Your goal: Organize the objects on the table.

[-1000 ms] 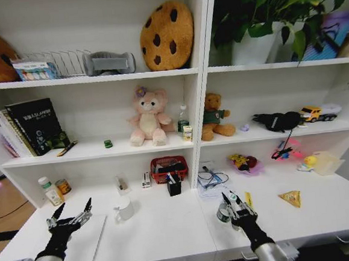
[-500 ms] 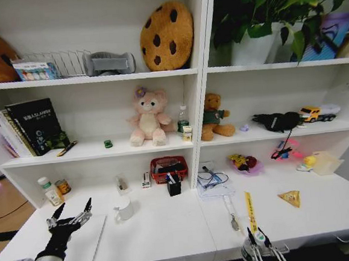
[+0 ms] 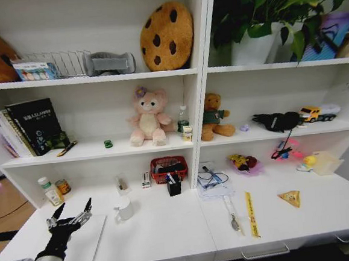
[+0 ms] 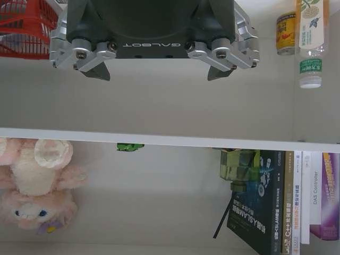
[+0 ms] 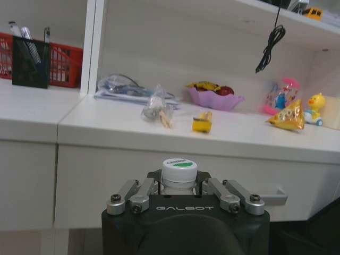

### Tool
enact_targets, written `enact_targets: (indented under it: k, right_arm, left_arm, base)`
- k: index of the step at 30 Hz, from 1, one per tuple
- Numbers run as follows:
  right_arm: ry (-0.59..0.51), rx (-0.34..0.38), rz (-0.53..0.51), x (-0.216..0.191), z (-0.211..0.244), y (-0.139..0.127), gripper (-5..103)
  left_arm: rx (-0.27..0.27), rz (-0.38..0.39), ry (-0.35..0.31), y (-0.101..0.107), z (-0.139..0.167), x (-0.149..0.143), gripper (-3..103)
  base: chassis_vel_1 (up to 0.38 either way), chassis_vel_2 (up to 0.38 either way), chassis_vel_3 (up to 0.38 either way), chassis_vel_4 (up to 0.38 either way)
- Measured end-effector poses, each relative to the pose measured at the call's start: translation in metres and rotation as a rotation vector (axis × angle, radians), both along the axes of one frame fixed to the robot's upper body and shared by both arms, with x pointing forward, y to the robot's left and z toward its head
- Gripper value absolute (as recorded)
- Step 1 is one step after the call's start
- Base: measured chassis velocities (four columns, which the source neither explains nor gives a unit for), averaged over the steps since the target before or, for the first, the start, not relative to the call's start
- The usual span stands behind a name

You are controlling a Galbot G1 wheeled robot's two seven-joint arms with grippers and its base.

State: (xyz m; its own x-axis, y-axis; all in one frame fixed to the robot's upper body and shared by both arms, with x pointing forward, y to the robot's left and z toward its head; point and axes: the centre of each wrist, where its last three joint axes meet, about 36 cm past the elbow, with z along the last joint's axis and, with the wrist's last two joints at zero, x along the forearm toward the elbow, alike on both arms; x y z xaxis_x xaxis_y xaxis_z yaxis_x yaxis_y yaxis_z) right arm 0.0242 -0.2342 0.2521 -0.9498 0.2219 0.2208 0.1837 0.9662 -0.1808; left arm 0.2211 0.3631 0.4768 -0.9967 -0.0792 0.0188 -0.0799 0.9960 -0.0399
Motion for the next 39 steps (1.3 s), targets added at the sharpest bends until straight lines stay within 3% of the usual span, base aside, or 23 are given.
enact_targets:
  k: [12,16,20,25,37,39]
  right_arm:
    - [0.092,-0.012,-0.006,-0.003,-0.088,-0.008,30]
    - [0.098,-0.016,-0.003,-0.001,-0.096,-0.01,30]
    - [0.109,-0.026,0.002,0.013,-0.117,-0.019,30]
    - [0.135,-0.035,-0.01,0.062,-0.158,-0.037,30]
    - [0.118,-0.051,-0.015,0.123,-0.179,-0.067,27]
    - [0.117,-0.046,-0.011,0.13,-0.179,-0.066,36]
  left_arm:
    - [0.0,0.0,0.0,0.0,0.0,0.0,100]
    - [0.0,0.0,0.0,0.0,0.0,0.0,100]
    - [0.0,0.0,0.0,0.0,0.0,0.0,100]
    - [0.0,0.0,0.0,0.0,0.0,0.0,100]
    - [0.0,0.0,0.0,0.0,0.0,0.0,100]
    - [0.0,0.0,0.0,0.0,0.0,0.0,100]
  base:
    - [0.0,0.0,0.0,0.0]
    - [0.0,0.0,0.0,0.0]
    - [0.0,0.0,0.0,0.0]
    - [0.0,0.0,0.0,0.0]
    - [0.0,0.0,0.0,0.0]
    - [0.0,0.0,0.0,0.0]
